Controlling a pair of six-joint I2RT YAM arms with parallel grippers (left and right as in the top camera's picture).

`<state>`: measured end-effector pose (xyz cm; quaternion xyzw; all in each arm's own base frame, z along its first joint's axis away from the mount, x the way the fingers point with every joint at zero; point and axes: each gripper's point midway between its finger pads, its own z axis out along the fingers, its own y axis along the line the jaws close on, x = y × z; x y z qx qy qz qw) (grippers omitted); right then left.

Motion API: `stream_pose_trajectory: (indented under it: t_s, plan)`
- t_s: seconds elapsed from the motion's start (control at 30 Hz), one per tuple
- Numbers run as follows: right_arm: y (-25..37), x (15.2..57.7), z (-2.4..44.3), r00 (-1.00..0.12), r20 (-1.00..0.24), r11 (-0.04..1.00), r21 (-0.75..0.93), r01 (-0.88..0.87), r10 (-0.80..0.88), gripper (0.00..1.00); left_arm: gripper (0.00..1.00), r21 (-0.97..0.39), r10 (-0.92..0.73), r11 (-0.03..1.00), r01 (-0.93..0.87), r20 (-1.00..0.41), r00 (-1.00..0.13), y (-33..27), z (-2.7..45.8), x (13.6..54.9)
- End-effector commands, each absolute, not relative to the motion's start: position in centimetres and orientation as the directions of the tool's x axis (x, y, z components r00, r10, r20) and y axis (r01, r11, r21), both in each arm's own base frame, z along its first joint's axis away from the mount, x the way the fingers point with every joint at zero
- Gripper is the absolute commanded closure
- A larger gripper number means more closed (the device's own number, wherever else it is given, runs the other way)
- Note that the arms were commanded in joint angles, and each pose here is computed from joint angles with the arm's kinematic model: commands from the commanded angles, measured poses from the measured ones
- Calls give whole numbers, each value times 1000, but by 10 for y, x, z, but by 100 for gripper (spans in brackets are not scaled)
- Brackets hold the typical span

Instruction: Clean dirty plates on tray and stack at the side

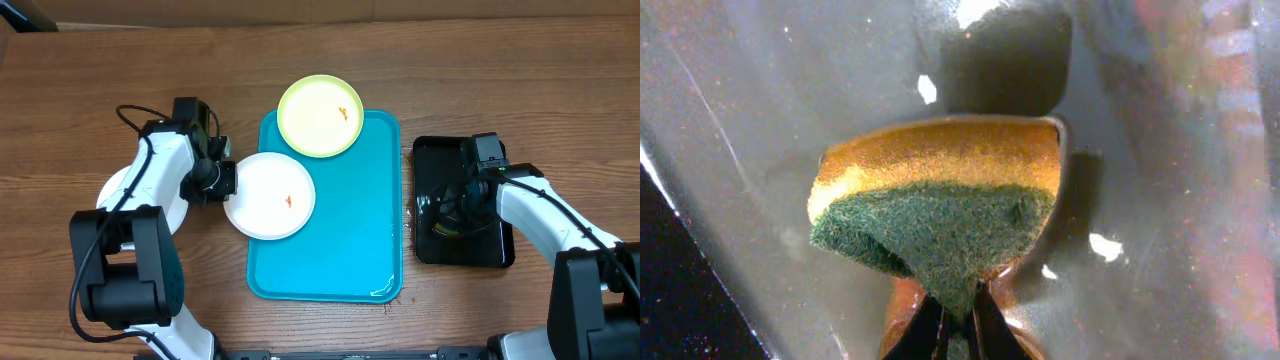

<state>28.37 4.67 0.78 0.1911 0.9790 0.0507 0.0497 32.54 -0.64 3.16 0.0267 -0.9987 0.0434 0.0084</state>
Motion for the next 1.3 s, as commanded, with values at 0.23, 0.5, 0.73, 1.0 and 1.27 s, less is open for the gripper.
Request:
stream_pose_trajectory:
  t_s: [0.23,0.5,0.73,1.0,1.27]
  plan:
    - [50,274,2,-926,-36,921,126,369,376,96,96,-55,120,992,115,93,-988,-65,27,301]
    - [56,286,4,-949,-83,943,168,287,304,73,96,-70,26,997,18,107,-994,-72,12,292]
    - [58,287,17,-951,-59,942,170,291,304,96,96,-75,23,997,14,116,-993,-73,7,287]
    - [86,306,106,-975,-135,957,256,140,179,96,96,-92,20,996,10,109,-994,-76,7,289]
    - [176,289,125,-993,-109,883,470,-16,40,96,95,-117,21,993,11,88,-996,-80,7,294]
